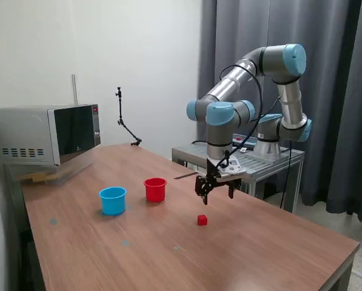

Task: Place red objects in the red bin, and blue objects in the blue bin.

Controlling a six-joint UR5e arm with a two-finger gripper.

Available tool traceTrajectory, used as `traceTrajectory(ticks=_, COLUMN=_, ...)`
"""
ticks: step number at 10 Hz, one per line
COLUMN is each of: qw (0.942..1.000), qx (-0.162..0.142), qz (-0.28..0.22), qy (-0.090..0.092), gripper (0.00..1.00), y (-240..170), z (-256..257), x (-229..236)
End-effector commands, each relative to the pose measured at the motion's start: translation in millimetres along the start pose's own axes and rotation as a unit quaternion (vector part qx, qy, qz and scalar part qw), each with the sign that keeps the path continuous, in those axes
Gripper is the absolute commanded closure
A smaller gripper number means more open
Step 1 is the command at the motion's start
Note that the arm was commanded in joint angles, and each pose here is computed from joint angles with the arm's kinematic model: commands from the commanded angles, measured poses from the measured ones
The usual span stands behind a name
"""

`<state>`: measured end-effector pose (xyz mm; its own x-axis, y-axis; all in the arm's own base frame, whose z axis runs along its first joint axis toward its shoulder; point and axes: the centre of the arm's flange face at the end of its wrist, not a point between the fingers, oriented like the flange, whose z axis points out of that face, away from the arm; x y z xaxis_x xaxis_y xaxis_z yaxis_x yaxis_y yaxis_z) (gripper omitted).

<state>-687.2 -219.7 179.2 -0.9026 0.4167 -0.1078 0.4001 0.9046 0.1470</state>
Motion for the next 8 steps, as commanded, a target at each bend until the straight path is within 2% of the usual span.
traceTrajectory(ticks=1, qw=0.9999, qx=0.001, qz=0.011, qy=-0.004, gripper=0.00, y=11.7, z=3.8, x=10.9)
traceTrajectory(ticks=3, qw=0.9998, qx=-0.006, qz=0.008, qy=-0.017, gripper=0.00, y=9.5, z=26.9, x=15.3)
traceTrajectory(ticks=4, qw=0.9997, qx=0.003, qz=0.007, qy=-0.022, gripper=0.00, y=6.7, z=29.9, x=15.6)
traceTrajectory(ticks=8, qw=0.9997, qx=0.007, qz=-0.011, qy=-0.023, gripper=0.00, y=5.7, z=30.1, x=15.8)
